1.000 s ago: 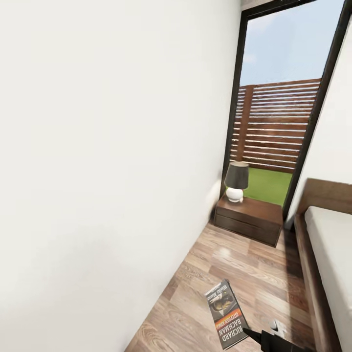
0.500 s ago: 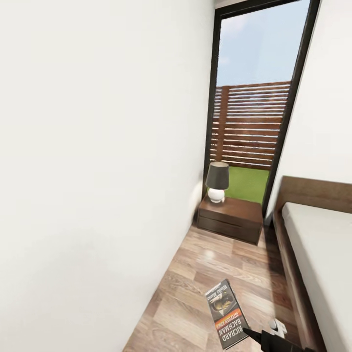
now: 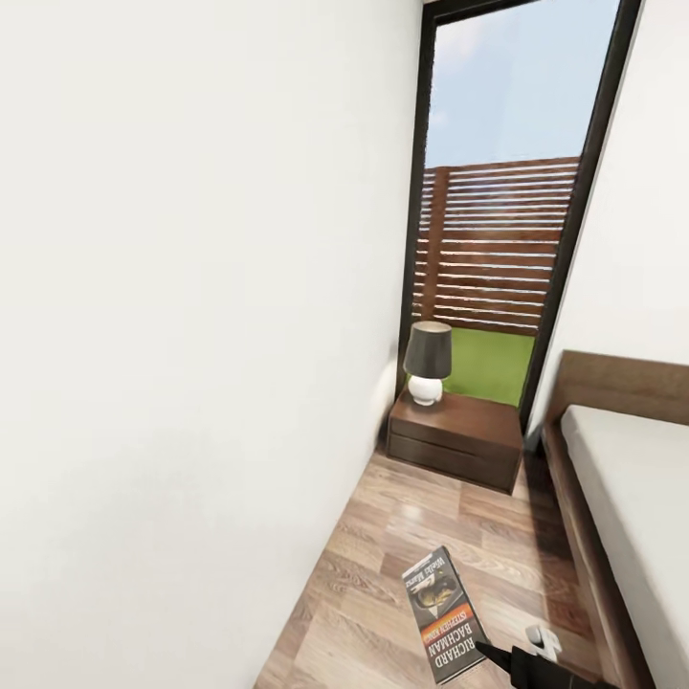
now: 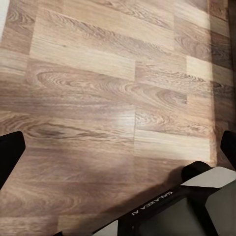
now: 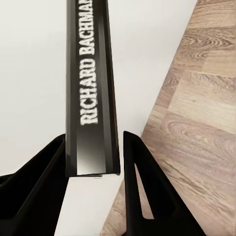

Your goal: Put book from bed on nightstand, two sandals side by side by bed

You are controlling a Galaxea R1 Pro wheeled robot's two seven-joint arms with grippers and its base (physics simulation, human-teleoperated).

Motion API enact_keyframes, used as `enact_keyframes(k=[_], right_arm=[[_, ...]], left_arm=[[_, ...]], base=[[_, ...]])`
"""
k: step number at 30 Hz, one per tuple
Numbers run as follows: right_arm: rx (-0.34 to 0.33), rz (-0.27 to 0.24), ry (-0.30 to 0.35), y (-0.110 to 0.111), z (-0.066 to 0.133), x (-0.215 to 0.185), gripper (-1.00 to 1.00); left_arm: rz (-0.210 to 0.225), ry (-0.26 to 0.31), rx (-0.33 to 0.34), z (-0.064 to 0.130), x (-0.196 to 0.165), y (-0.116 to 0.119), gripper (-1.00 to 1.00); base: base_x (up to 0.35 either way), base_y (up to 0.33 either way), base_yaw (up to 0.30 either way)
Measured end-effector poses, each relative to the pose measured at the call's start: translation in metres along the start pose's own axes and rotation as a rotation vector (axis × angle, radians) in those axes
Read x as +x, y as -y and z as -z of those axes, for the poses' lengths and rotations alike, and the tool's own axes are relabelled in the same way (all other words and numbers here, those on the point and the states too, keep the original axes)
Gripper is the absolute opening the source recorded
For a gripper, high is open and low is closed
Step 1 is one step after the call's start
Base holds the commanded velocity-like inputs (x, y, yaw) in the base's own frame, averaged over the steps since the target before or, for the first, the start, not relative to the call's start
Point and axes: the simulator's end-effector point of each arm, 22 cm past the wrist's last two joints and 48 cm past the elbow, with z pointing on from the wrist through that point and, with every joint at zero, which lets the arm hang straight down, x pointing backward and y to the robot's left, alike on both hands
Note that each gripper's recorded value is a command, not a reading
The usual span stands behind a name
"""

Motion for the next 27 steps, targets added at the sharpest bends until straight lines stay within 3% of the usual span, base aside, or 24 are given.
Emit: enact_keyframes(k=[6, 27], right_arm=[[-0.002, -0.002, 0.002, -0.0002, -0.0001, -0.0006, -1.0], [-0.001, 0.001, -0.001, -0.0001, -0.0002, 0.0003, -1.0]], left_arm=[[0.0, 0.0, 0.0, -0.0003, 0.0, 0.0, 1.0], [0.0, -0.001, 0.0, -0.0004, 0.0, 0.0003, 1.0]], base=[[0.039, 0.0, -0.156], [0.001, 0.0, -0.279]])
